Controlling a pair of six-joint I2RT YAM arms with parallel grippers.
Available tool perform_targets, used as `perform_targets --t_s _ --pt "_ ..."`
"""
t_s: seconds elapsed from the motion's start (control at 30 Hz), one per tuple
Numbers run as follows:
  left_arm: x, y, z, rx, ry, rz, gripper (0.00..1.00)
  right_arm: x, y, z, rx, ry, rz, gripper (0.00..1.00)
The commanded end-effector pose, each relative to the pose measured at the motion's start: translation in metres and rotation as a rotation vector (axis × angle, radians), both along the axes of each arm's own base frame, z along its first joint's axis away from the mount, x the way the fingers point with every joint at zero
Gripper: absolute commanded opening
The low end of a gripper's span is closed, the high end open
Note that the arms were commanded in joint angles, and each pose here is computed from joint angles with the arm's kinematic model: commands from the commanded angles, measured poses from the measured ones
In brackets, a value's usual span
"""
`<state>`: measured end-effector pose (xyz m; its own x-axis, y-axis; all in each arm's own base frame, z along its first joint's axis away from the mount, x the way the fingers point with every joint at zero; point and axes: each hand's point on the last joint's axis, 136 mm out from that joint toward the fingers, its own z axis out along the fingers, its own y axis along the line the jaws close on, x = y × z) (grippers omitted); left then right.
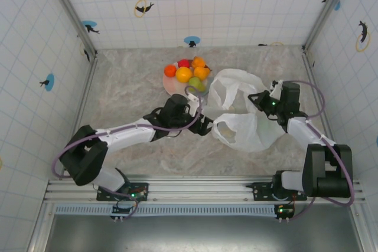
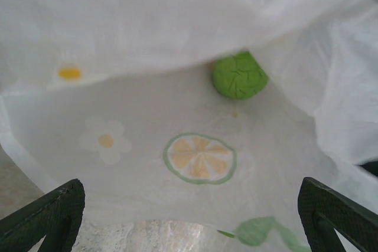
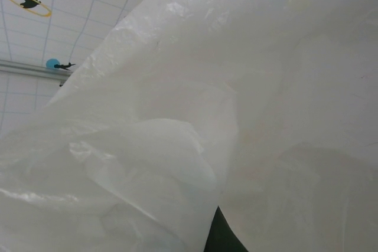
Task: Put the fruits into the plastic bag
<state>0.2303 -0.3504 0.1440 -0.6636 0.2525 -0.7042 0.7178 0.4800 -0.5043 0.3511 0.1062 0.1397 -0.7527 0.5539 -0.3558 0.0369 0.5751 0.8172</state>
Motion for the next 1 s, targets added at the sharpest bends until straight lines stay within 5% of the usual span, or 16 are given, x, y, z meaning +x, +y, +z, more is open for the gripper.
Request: perform_targets --t_s 0.0,0.17,0.27,0.6,0.97 --pt "-0.015 0.008 0.018 -0.048 -0.028 -0.101 0.95 0.007 -0.004 0.007 -0.023 -0.023 0.002 0.00" --pt "0.007 0.035 0.042 -0.105 -0.069 -0.012 0.96 0.007 -0.006 0.008 -0.029 -0.030 0.002 0.00" --pt "0.040 0.061 0.049 -0.110 -0.079 0.160 0.95 0.007 -0.006 0.009 -0.035 -0.036 0.004 0.00" --pt "0.137 0.102 0.018 0.083 -0.038 0.598 0.94 0.005 -0.005 0.005 -0.019 -0.035 0.008 0.00" --pt "0.194 0.075 -0.025 0.150 0.014 0.639 0.94 0.008 -0.002 0.012 -0.002 -0.052 0.017 0.00"
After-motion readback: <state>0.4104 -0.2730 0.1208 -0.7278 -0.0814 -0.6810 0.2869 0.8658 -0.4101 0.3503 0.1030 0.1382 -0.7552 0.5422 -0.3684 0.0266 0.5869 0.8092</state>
